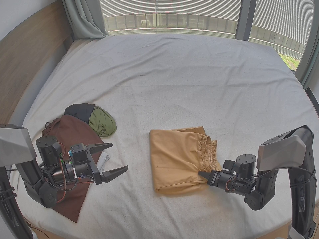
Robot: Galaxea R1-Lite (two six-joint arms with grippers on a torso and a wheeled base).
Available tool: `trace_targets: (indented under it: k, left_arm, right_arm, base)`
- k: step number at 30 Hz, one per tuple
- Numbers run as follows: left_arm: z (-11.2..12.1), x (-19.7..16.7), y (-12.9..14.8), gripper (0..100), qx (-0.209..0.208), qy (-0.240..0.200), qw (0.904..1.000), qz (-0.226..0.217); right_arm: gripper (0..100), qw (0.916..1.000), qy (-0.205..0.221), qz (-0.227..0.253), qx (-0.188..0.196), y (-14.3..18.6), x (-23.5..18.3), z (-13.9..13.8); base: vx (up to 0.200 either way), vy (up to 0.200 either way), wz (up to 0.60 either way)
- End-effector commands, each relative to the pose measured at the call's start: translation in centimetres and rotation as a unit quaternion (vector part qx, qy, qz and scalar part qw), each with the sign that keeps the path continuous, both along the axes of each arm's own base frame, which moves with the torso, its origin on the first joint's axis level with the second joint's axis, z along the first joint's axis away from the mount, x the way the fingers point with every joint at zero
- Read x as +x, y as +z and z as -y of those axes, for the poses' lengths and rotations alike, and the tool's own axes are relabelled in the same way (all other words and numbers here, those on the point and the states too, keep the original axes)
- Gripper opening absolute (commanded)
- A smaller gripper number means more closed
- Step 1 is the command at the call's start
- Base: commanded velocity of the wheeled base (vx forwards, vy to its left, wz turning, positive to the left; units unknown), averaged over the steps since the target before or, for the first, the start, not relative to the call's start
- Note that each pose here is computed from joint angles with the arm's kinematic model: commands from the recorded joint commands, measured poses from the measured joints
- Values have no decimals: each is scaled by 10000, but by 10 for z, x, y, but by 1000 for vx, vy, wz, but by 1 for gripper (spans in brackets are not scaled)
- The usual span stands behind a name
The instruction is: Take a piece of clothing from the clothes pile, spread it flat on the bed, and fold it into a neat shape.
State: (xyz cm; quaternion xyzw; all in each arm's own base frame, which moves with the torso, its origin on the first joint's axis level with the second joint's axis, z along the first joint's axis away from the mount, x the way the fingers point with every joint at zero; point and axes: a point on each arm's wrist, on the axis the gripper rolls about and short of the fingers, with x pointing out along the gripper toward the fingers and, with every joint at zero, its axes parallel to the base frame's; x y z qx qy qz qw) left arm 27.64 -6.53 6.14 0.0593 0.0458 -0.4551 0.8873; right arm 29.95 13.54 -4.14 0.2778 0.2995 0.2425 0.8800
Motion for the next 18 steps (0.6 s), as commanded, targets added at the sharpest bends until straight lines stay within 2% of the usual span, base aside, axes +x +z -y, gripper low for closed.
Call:
trace_targets:
  k: [1, 8, 18]
  left_arm:
    - [0, -1, 1, 100, -5, 3, 10000, 21]
    - [-1, -2, 0, 100, 8, 9, 10000, -10]
    - [0, -5, 5, 100, -9, -5, 10000, 52]
  right_arm:
    - [0, 9991, 20, 340, 263, 32, -3, -3]
    - [0, 9960, 20, 679, 580, 64, -5, -5]
    - [0, 9911, 222, 1025, 820, 95, -16, -14]
  base:
    - [0, 0, 0]
    - [0, 0, 0]
    - [0, 0, 0]
